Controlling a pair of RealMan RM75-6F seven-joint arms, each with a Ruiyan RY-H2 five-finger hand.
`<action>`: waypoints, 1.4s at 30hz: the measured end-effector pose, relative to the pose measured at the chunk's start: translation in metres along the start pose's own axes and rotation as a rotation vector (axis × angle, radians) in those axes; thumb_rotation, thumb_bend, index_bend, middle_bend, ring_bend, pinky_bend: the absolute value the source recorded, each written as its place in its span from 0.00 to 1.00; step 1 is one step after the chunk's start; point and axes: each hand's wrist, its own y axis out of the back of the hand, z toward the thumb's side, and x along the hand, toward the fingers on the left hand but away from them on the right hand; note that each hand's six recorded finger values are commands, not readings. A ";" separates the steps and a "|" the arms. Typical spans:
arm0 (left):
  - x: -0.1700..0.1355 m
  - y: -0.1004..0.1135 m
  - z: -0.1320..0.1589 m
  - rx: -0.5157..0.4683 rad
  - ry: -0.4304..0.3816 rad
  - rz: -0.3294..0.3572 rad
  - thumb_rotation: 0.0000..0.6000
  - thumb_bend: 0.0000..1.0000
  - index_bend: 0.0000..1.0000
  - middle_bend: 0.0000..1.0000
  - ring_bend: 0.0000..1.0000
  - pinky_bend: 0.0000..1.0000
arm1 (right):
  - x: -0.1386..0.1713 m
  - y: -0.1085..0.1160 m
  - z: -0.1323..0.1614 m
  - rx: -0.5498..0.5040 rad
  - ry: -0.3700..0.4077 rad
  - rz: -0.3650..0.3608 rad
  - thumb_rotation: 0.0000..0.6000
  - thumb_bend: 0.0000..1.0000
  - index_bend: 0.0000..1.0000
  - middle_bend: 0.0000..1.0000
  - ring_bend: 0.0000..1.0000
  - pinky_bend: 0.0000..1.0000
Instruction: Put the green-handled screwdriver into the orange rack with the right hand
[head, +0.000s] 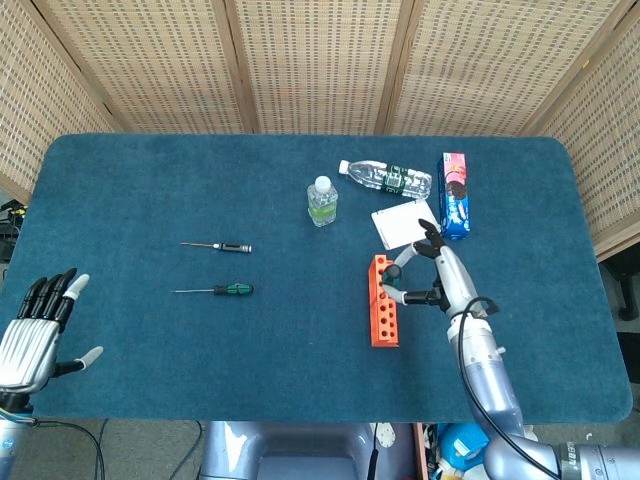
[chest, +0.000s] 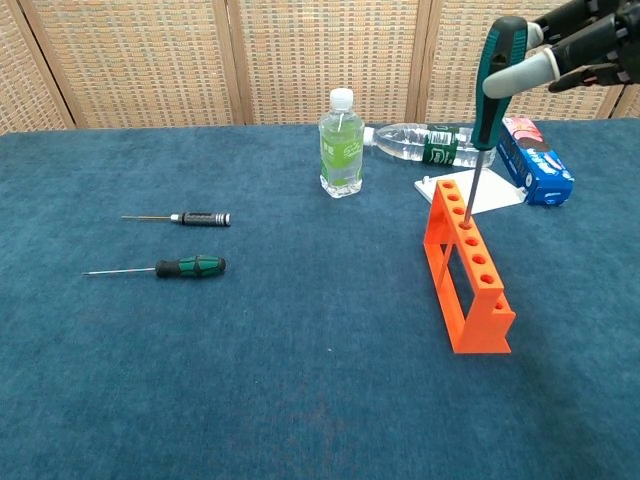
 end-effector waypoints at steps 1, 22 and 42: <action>0.000 0.000 0.000 0.000 0.000 -0.001 1.00 0.00 0.00 0.00 0.00 0.00 | 0.000 -0.001 -0.001 -0.001 -0.003 0.001 1.00 0.19 0.64 0.00 0.00 0.00; 0.000 -0.004 0.001 0.001 -0.006 -0.015 1.00 0.00 0.00 0.00 0.00 0.00 | -0.020 -0.032 -0.047 -0.038 -0.082 0.077 1.00 0.19 0.64 0.00 0.00 0.00; 0.001 -0.006 0.000 0.001 -0.003 -0.021 1.00 0.00 0.00 0.00 0.00 0.00 | -0.025 -0.049 -0.063 -0.046 -0.084 0.140 1.00 0.18 0.38 0.00 0.00 0.00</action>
